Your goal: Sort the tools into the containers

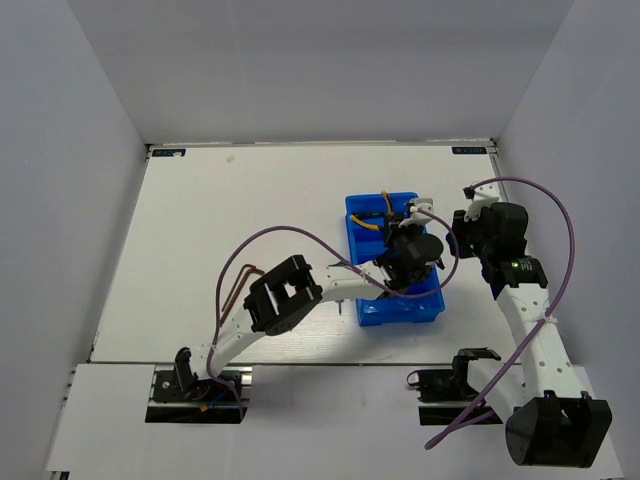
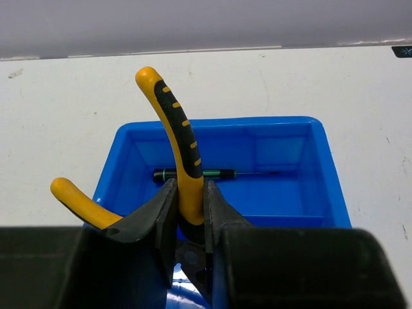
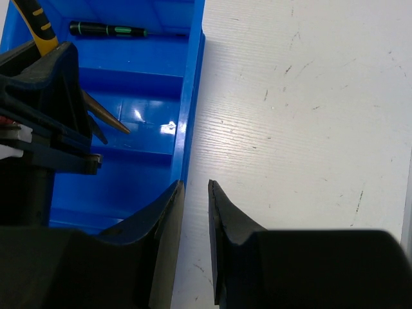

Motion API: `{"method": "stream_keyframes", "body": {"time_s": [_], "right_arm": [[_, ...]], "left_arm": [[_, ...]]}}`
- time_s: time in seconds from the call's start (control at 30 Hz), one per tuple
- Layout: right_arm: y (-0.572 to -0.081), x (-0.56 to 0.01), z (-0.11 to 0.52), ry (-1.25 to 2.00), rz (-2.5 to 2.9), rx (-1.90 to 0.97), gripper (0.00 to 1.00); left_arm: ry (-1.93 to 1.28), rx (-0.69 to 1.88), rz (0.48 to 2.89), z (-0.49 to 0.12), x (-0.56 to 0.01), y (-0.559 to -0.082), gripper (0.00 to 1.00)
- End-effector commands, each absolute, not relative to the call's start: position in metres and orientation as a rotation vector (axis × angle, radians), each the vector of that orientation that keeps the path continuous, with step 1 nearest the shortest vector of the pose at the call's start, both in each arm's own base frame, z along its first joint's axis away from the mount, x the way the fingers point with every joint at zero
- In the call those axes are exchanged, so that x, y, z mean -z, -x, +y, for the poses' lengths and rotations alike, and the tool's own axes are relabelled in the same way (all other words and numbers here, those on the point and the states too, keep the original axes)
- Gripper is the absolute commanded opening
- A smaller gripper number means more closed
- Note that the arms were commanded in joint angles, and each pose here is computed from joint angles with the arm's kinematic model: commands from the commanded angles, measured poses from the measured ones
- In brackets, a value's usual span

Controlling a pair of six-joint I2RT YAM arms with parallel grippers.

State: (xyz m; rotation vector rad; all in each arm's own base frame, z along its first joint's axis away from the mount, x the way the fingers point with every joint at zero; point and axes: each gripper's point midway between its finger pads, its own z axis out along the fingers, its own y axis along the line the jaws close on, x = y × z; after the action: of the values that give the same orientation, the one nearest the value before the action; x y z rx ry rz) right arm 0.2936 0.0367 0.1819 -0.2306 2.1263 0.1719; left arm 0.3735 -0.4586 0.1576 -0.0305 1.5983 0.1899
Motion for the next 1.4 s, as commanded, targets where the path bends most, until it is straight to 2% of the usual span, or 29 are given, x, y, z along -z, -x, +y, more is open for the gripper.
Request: {"method": "stream_keyframes", "body": {"time_s": [0.0,0.6,0.7,0.93,0.97,1.13,1.2,1.37], "right_arm": [[-0.298,-0.195,0.034,0.235,2.078,-0.155,0.28],[-0.299,-0.195,0.034,0.232,2.079,-0.158,0.28],[-0.298,-0.193,0.034,0.233,2.082,-0.156,0.28],[-0.299,-0.194,0.034,0.235,2.08,-0.159,0.28],[-0.298,-0.193,0.034,0.234,2.085,-0.159,0.28],[-0.298,-0.195,0.035,0.237,2.079,-0.159,0.28],[-0.298,-0.194,0.034,0.236,2.08,-0.158,0.28],[-0.299,-0.196,0.035,0.236,2.074,-0.159,0.28]], "left_arm": [[0.118,-0.12,1.587,-0.455,-0.187,-0.382,0.0],[0.084,-0.123,1.654,-0.448,-0.152,-0.375,0.0],[0.078,-0.102,1.659,-0.451,-0.152,-0.37,0.02],[0.067,-0.101,1.672,-0.451,-0.145,-0.369,0.25],[0.067,-0.101,1.672,-0.451,-0.145,-0.369,0.32],[0.073,-0.094,1.669,-0.45,-0.15,-0.369,0.39],[0.067,-0.101,1.672,-0.45,-0.149,-0.369,0.48],[0.067,-0.087,1.672,-0.452,-0.152,-0.369,0.57]]}}
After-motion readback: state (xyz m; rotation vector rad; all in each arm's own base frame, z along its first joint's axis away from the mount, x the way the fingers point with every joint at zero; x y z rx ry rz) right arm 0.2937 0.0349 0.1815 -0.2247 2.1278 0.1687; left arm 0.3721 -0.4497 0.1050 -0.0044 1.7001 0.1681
